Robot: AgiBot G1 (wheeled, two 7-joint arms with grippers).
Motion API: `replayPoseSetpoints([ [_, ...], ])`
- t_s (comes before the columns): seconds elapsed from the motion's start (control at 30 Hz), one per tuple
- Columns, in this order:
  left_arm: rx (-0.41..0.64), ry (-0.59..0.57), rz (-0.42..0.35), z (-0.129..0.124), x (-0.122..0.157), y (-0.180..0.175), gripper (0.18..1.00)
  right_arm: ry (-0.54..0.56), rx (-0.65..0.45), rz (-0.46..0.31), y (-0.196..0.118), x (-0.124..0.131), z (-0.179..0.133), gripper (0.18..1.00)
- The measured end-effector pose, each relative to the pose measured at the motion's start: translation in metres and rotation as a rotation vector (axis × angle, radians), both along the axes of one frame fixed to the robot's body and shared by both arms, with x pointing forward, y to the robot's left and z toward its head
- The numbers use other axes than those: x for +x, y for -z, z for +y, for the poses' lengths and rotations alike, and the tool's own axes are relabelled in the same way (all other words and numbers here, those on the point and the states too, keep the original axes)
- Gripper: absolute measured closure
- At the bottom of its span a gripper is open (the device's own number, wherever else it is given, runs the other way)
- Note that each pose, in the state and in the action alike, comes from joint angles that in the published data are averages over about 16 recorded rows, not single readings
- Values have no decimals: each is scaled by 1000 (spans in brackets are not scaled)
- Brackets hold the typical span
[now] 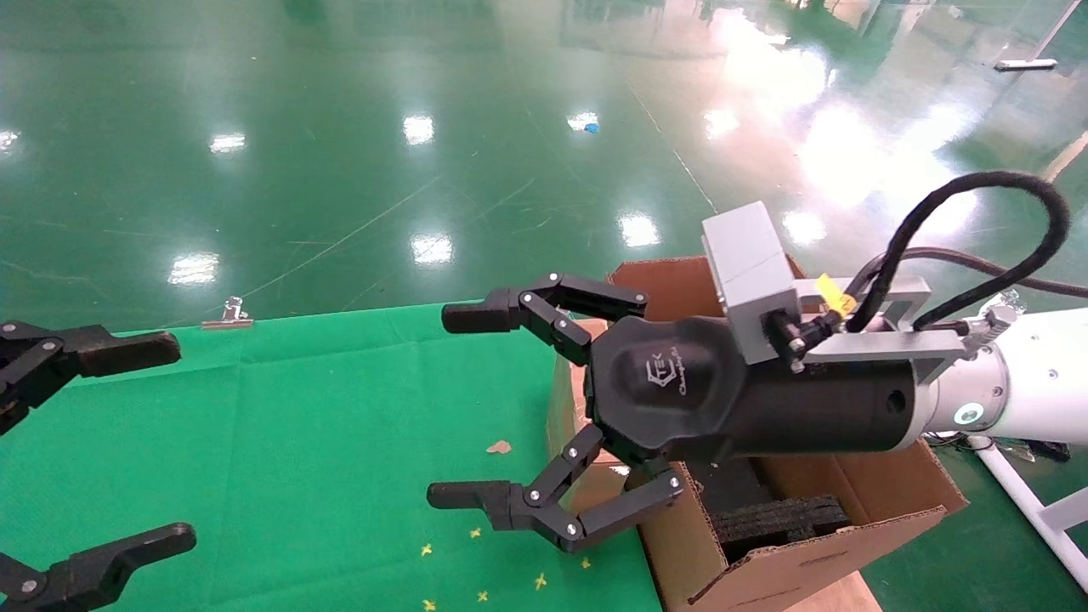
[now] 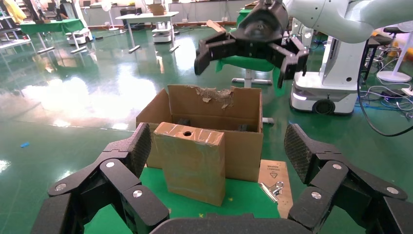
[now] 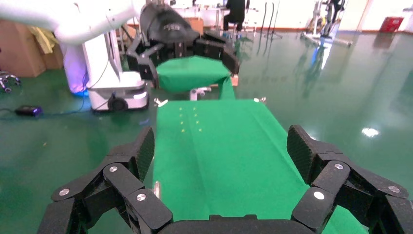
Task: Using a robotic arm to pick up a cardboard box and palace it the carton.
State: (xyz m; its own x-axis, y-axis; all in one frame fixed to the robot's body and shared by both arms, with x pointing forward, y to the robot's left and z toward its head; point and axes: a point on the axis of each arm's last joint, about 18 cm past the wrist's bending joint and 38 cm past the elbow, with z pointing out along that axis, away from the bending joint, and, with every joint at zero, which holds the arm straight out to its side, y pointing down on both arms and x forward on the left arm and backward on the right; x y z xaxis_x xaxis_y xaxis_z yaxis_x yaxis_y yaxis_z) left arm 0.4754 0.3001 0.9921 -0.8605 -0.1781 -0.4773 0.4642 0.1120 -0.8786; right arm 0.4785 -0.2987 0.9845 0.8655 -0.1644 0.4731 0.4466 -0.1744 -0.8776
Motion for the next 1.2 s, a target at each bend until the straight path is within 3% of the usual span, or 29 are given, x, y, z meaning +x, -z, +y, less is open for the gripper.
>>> replayPoseSetpoints([
  [0.37,0,0,0,0,0,0,184,112,-307,78,17,36,29,178],
  [0.57,0,0,0,0,0,0,184,240,-536,98,14,72,59,178],
  [0.77,0,0,0,0,0,0,184,404,-734,65,-4,100,83,178],
  [0.97,0,0,0,0,0,0,184,550,-847,30,-32,110,89,178],
  [1.2,0,0,0,0,0,0,184,688,-898,39,-65,107,76,178],
])
